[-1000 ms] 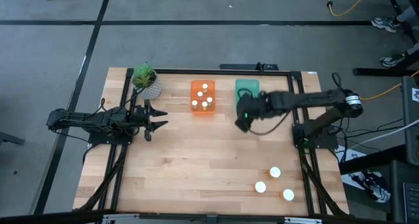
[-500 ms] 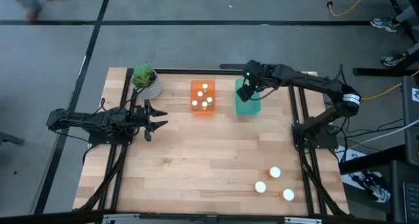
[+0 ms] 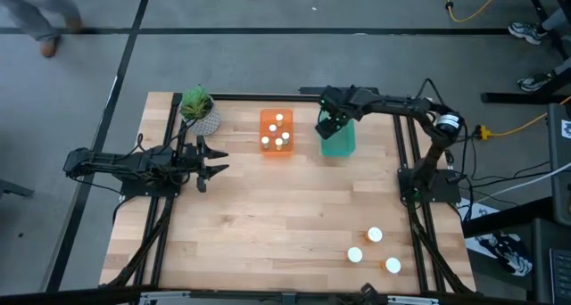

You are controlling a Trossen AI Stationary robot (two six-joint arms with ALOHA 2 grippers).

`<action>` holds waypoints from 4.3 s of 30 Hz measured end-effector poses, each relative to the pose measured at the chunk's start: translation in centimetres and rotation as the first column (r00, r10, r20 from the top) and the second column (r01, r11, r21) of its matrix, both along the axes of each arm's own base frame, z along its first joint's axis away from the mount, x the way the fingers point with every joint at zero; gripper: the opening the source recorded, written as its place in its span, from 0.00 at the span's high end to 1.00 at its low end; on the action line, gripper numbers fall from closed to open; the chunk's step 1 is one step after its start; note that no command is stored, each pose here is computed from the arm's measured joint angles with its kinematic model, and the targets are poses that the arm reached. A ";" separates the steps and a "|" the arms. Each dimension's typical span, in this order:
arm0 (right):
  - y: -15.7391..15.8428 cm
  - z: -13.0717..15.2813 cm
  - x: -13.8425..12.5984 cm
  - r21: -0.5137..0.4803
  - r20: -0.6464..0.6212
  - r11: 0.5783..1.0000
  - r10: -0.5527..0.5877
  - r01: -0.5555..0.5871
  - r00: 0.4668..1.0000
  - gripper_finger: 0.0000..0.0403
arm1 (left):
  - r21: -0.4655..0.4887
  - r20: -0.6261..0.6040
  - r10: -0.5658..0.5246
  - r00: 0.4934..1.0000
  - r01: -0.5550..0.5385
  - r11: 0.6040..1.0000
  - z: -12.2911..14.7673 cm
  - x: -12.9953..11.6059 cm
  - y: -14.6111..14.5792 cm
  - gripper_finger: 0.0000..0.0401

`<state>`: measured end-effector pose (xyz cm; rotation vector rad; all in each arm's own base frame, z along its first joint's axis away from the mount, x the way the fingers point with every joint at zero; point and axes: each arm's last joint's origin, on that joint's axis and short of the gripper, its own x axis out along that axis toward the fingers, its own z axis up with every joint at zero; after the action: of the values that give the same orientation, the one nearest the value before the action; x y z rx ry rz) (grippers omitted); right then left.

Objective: Pick and place medicine bottles into bin by pill shape (circle, oval)
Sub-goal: Put the large orange pill bottle into the blue bin

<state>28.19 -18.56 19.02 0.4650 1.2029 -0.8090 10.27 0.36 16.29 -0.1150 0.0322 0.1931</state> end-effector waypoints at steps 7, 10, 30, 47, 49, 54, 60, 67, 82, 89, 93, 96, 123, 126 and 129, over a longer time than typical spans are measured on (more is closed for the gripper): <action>-1.3 -0.4 0.1 0.020 0.050 0.997 -0.070 0.069 0.996 0.46 | 0.000 0.000 0.000 1.000 0.000 1.000 0.0 0.0 0.0 0.56; -1.8 -0.5 -0.3 0.071 0.077 0.995 -0.080 0.075 0.994 0.46 | 0.000 0.000 0.000 1.000 0.000 1.000 0.0 0.0 0.0 0.56; -2.1 -0.4 -0.2 0.060 0.102 0.996 -0.077 0.072 0.992 0.36 | 0.000 0.000 0.000 1.000 0.000 1.000 0.0 0.0 0.0 0.56; -0.4 4.6 -2.5 0.023 0.150 0.995 -0.102 0.099 0.983 0.36 | 0.000 0.000 0.000 1.000 0.000 1.000 0.0 0.0 0.0 0.56; 0.8 5.9 -3.3 0.036 0.145 0.993 -0.117 0.113 0.983 0.36 | 0.000 0.000 0.000 1.000 0.000 1.000 0.0 0.0 0.0 0.56; 5.1 9.0 -4.5 0.062 0.166 0.995 -0.092 0.082 0.982 0.36 | 0.000 0.000 0.000 1.000 0.000 1.000 0.0 0.0 0.0 0.56; 11.9 11.6 -5.7 0.111 0.192 0.994 -0.028 0.007 0.981 0.36 | 0.000 0.000 0.000 1.000 0.000 1.000 0.0 0.0 0.0 0.56; 18.6 12.4 -7.5 0.187 0.138 0.982 0.001 -0.028 0.990 0.36 | 0.000 0.000 0.000 1.000 0.000 1.000 0.0 0.0 0.0 0.56; 29.4 11.9 -10.6 0.205 0.170 0.979 -0.031 -0.005 0.985 0.36 | 0.000 0.000 0.000 1.000 0.000 1.000 0.0 0.0 0.0 0.56; 33.0 9.9 -10.8 0.189 0.113 0.981 -0.058 0.036 0.992 0.36 | 0.000 0.000 0.000 1.000 0.000 1.000 0.0 0.0 0.0 0.56; 34.6 8.6 -10.3 0.185 0.082 0.980 -0.089 0.073 0.993 0.36 | 0.000 0.000 0.000 1.000 0.000 1.000 0.0 0.0 0.0 0.56; 35.7 7.6 -10.2 0.188 0.053 0.978 -0.102 0.091 0.993 0.36 | 0.000 0.000 0.000 1.000 0.000 1.000 0.0 0.0 0.0 0.56; 39.5 3.3 -11.6 0.258 -0.073 0.930 -0.252 0.262 0.965 0.02 | 0.000 0.000 0.000 1.000 0.000 1.000 0.0 0.0 0.0 0.56; 39.2 1.6 -11.5 0.281 -0.071 0.925 -0.246 0.256 0.967 0.02 | 0.000 0.000 0.000 1.000 0.000 1.000 0.0 0.0 0.0 0.56; 38.9 0.0 -11.6 0.296 -0.077 0.920 -0.246 0.258 0.966 0.02 | 0.000 0.000 0.000 1.000 0.000 1.000 0.0 0.0 0.0 0.56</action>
<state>16.60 20.32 19.04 0.8761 1.3272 -0.8566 10.27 0.37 16.29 -0.1150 0.0321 0.1935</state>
